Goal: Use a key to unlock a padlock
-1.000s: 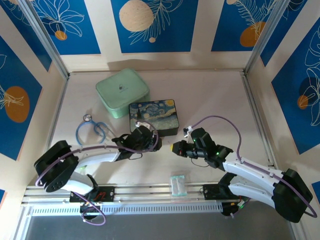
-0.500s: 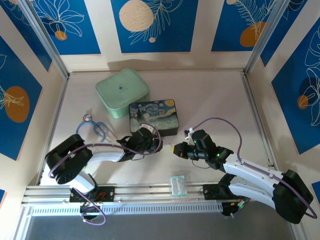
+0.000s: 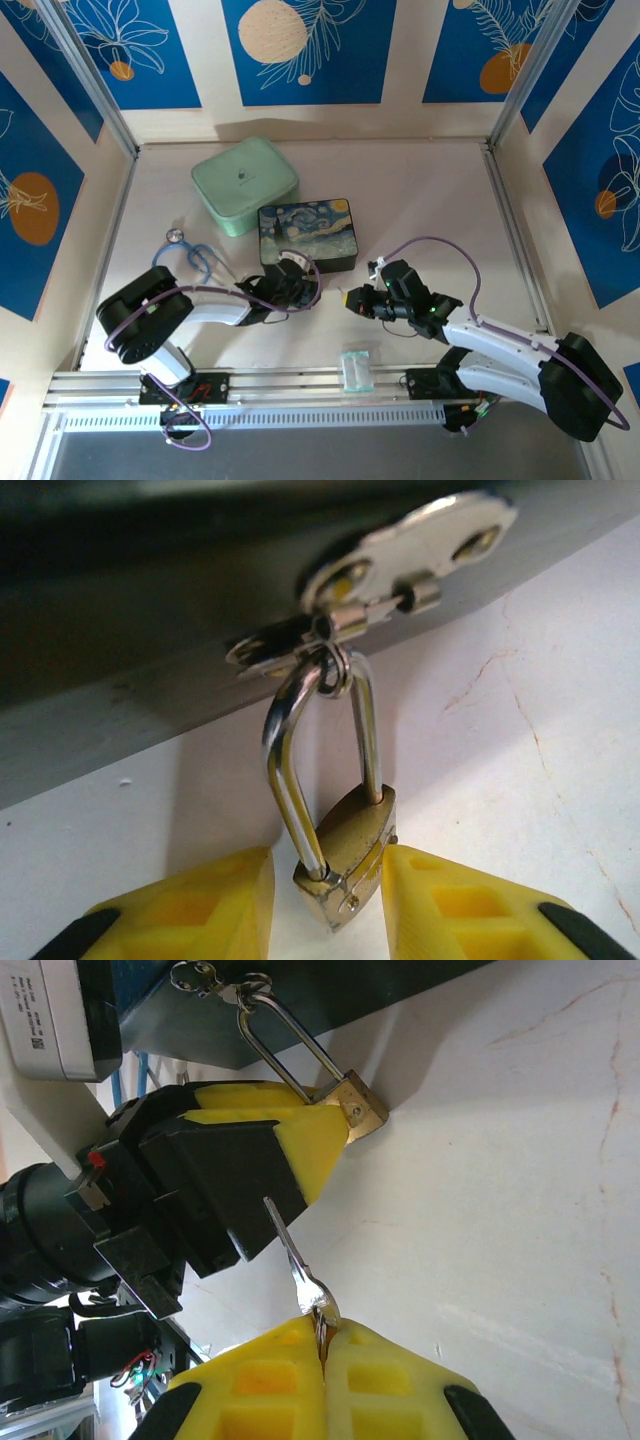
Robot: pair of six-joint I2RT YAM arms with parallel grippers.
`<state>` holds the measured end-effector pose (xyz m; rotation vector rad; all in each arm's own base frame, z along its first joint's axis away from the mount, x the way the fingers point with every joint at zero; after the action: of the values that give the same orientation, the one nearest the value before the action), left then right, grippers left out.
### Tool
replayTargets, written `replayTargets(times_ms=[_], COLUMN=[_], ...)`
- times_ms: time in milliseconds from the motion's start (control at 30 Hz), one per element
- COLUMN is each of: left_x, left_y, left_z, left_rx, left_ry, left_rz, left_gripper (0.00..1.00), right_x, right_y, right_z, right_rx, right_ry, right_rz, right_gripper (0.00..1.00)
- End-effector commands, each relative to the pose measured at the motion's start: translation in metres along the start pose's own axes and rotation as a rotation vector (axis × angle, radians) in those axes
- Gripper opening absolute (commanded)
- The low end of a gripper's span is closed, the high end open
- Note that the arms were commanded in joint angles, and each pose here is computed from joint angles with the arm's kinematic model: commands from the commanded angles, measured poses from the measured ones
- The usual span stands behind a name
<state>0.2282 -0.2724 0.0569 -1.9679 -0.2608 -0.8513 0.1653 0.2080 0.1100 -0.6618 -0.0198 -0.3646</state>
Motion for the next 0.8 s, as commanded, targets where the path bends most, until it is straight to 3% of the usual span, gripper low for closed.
replayTargets(times_ms=[0, 233, 500, 767], left_x=[-0.008, -0.008, 0.002, 0.007], left_y=[0.006, 0.012, 0.003, -0.009], left_z=[0.006, 0.006, 0.001, -0.007], left_rx=[0.015, 0.036, 0.004, -0.077], left_ry=[-0.037, -0.060, -0.138, -0.278], left_rz=[0.016, 0.003, -0.050, -0.077], left_gripper=[0.37, 0.39, 0.17, 0.10], right_x=[0.001, 0.002, 0.002, -0.002], right_y=[0.006, 0.005, 0.009, 0.020], right_z=[0.000, -0.001, -0.010, -0.004], right_rx=[0.007, 0.000, 0.002, 0.136], right_ry=[0.011, 0.016, 0.037, 0.035], right_rz=[0.014, 0.000, -0.002, 0.151], right_gripper=[0.00, 0.00, 0.00, 0.00])
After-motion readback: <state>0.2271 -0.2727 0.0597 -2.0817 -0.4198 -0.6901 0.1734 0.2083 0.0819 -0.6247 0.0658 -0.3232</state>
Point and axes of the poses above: each hand's point on the last joint's axis, 136 mm out from that joint toward the fingers, its own y axis out along the fingers, its own z axis along the line the jaws close on, x = y × z, the point moved 4 cm from there along -y, back along the fingers, and after that the axes turned 10 degrees about y, right-handed, at the moved point
